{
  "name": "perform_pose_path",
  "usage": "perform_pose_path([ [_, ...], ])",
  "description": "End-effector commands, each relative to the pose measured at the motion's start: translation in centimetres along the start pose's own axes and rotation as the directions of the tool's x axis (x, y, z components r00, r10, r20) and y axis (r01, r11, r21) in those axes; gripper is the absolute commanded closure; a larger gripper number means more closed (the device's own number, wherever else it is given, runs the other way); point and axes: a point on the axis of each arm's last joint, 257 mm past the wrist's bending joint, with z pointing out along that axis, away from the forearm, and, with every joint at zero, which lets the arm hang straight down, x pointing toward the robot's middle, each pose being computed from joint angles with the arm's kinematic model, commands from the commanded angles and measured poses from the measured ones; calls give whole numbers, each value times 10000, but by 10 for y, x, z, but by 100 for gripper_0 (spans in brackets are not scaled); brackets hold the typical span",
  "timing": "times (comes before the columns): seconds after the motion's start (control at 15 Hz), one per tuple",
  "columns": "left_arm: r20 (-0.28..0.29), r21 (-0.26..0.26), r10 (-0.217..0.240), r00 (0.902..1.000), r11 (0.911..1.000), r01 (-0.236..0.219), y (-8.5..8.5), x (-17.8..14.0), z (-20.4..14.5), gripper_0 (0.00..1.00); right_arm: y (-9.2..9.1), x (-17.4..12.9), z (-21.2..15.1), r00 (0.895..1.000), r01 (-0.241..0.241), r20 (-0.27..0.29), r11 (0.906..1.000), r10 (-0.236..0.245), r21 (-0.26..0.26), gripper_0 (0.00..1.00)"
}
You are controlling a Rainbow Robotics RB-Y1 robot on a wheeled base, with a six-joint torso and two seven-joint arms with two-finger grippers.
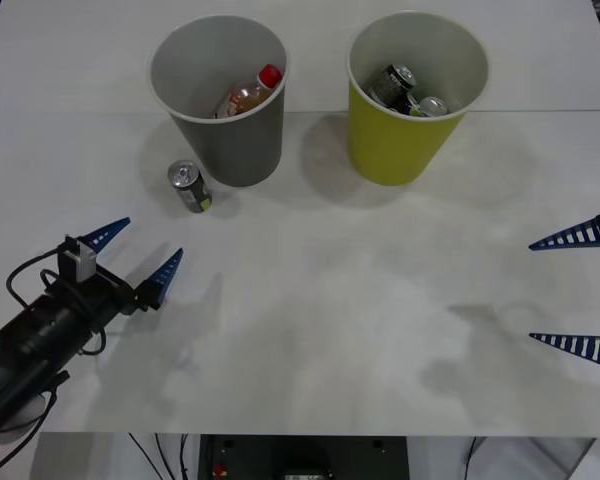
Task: Put the can into the green bin and the plastic bottle into the gray bin
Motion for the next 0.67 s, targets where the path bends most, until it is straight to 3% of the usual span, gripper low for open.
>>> perform_pose_path([
  [0.07, 131, -23, -87, 9999, 10000, 87, 1, -3, 10, 0, 0, 0, 0, 10000, 1, 0, 10000, -1, 0, 0],
  [0.67, 140, -140, -407, 9991, 9991, 409, 16, 0, 55, 0, 0, 0, 0, 10000, 1, 0, 10000, -1, 0, 0],
])
